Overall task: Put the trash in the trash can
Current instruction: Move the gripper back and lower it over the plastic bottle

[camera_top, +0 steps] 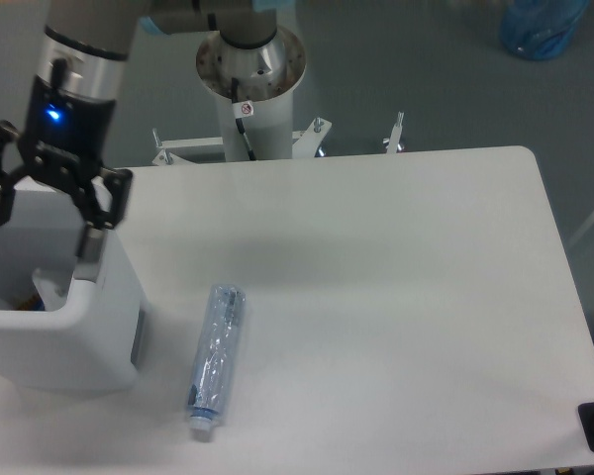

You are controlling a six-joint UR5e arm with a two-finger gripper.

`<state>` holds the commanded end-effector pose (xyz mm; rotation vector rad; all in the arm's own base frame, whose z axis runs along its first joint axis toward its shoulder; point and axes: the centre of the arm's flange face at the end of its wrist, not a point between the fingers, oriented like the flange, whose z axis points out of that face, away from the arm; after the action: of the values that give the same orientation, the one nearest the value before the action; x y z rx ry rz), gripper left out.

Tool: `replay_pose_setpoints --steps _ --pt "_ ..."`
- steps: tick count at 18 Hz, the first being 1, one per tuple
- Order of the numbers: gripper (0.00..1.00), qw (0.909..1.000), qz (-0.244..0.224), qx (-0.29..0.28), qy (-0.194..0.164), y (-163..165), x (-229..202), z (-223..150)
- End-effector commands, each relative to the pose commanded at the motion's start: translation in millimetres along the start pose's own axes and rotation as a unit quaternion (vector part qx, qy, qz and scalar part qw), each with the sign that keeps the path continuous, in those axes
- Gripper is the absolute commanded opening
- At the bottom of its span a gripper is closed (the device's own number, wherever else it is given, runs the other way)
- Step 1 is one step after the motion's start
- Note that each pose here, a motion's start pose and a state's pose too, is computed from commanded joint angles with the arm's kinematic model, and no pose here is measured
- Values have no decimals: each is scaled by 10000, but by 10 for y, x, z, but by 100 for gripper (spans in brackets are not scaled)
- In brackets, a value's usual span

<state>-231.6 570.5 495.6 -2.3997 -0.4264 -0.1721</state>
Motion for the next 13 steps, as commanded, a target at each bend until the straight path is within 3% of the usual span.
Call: replay_pose_setpoints --steps 5,13 --pt "100 9985 -473 -189 -186 -176 -848 528" --pt "100 9921 -620 -875 -654 58 -1350 1394"
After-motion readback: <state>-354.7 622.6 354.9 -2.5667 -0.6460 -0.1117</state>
